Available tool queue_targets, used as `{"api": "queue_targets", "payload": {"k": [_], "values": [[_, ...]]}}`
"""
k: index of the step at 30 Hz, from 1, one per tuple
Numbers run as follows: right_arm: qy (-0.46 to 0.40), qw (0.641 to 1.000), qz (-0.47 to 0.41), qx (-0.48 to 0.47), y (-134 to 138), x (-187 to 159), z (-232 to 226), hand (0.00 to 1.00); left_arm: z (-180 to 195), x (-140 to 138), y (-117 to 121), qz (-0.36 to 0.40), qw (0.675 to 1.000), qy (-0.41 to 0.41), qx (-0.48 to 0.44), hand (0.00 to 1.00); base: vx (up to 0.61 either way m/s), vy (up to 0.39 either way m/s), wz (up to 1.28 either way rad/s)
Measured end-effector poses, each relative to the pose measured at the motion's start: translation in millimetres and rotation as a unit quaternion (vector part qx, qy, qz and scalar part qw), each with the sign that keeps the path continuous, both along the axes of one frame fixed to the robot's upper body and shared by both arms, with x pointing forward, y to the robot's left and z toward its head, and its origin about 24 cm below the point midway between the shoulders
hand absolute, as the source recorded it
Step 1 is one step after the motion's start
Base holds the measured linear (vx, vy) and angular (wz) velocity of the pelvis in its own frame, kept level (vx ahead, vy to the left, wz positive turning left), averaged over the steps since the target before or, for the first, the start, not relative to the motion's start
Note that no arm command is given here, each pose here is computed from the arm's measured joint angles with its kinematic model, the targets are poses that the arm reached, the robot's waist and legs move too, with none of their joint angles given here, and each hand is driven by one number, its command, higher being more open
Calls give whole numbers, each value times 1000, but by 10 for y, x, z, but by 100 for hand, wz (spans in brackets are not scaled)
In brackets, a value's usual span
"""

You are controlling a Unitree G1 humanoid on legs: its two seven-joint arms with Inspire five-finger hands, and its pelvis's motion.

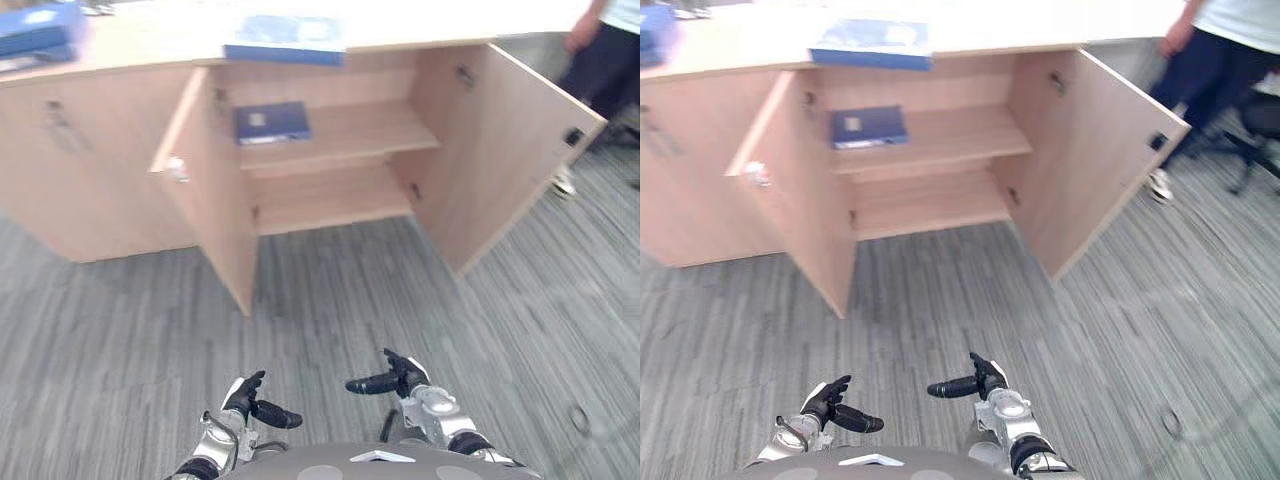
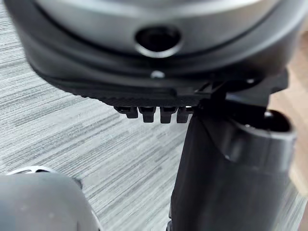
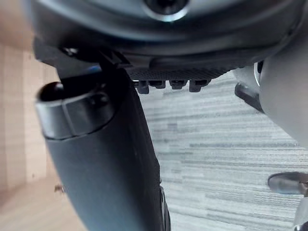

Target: Walk over to the cabinet, pick up the folder, carry it to the office cabinet, place the folder inside the office cabinet, then close the office cabinet door

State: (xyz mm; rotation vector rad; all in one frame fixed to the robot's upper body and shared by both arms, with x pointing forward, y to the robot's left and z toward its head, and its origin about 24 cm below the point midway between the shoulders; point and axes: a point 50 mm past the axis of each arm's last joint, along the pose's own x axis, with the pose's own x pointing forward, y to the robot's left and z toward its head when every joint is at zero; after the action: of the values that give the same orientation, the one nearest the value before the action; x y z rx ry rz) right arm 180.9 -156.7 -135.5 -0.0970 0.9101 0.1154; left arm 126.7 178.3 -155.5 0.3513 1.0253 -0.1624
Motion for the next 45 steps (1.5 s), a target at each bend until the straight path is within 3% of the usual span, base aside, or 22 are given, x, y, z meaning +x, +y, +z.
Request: {"api": "queue_targets", "payload": {"k": [6,11,17,20,23,27,31,37,41,45], "values": [[-28,997,-56,49,67,128,77,100,16,74,-57,-6,1000,-5,-10,100,-186,-180,-10],[-31,986,-155,54,-221,109,78,100,18,129,-318,-35,999,-9,-38,100,398,-266,9],[10,983,-180,32,-372,-120,-30,100,38,187,-357,-34,998,-18,-39,100,288,-176,30],[28,985,-170,22,-370,-225,-78,100,19,115,-345,-23,999,-12,-43,100,226,-93,6],[57,985,-162,7,-388,-333,-137,100,104,222,-359,-5,997,-49,-52,100,87,96,-1],[33,989,-144,3,-345,-132,-62,100,328,451,-466,-24,989,-132,-69,100,-114,166,-37],[4,993,-119,-6,-342,-23,8,100,331,381,-505,-30,988,-132,-78,100,-113,176,-28],[-14,998,-51,15,-33,134,62,100,307,361,-253,-27,992,-119,-43,100,241,84,-7],[-5,999,-42,16,-3,55,21,100,266,329,-195,-28,993,-105,-33,100,114,111,-48],[73,996,-54,1,-102,-368,-184,100,199,286,-188,-27,996,-83,-29,100,92,99,-10]]}}
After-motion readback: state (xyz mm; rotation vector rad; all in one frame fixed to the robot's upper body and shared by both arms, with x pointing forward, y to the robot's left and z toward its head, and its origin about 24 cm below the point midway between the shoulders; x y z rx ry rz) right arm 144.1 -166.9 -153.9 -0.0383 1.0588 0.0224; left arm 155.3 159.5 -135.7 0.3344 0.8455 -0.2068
